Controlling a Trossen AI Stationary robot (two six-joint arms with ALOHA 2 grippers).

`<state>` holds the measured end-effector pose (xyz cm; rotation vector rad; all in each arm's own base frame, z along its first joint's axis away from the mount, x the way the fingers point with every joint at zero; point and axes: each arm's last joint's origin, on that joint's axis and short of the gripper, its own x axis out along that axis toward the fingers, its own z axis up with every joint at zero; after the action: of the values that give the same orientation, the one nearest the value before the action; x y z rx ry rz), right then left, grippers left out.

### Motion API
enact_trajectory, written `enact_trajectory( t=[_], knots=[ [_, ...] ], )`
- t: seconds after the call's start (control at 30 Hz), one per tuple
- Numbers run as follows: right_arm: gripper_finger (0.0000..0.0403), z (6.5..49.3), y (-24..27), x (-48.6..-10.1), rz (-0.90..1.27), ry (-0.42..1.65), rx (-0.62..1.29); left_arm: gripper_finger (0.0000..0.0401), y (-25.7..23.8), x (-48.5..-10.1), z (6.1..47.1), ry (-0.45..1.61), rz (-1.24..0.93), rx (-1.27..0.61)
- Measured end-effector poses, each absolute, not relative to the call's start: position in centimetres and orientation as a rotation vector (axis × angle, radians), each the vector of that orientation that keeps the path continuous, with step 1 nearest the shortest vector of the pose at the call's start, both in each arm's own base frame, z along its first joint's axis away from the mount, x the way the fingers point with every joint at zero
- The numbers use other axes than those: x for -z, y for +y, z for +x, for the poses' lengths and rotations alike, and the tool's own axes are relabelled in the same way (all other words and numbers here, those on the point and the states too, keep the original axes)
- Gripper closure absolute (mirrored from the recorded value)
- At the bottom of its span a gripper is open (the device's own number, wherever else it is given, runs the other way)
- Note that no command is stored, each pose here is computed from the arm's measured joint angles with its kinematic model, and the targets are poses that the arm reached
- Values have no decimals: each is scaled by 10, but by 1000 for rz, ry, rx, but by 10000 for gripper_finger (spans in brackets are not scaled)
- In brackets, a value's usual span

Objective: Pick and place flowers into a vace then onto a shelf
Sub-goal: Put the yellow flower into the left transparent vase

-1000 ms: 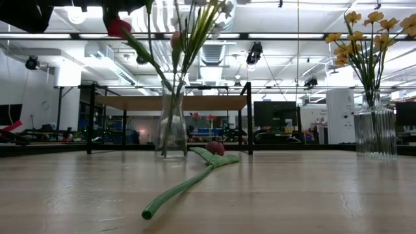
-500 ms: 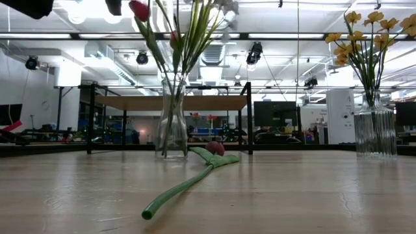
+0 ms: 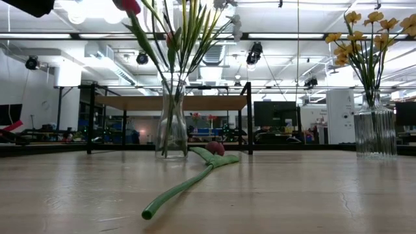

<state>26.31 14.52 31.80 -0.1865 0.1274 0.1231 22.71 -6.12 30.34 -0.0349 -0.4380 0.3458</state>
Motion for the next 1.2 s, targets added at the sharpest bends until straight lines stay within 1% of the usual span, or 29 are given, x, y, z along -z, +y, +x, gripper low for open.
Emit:
enact_trajectory(
  t=[0.13,0.23,0.67,0.93,1.2],
  knots=[
    [336,263,145,-318,-186,128,-122,401,-63,-298,233,-428,-30,-347],
    [337,263,145,-318,-186,128,-122,401,-65,-293,237,-404,21,-358],
    [329,264,145,-318,-186,128,-121,401,-69,-276,254,-352,91,-367],
    [339,264,145,-318,-187,128,-122,401,-70,-271,257,-321,131,-368],
    [334,264,145,-317,-187,129,-122,401,-69,-264,258,-262,191,-371]
  ],
)
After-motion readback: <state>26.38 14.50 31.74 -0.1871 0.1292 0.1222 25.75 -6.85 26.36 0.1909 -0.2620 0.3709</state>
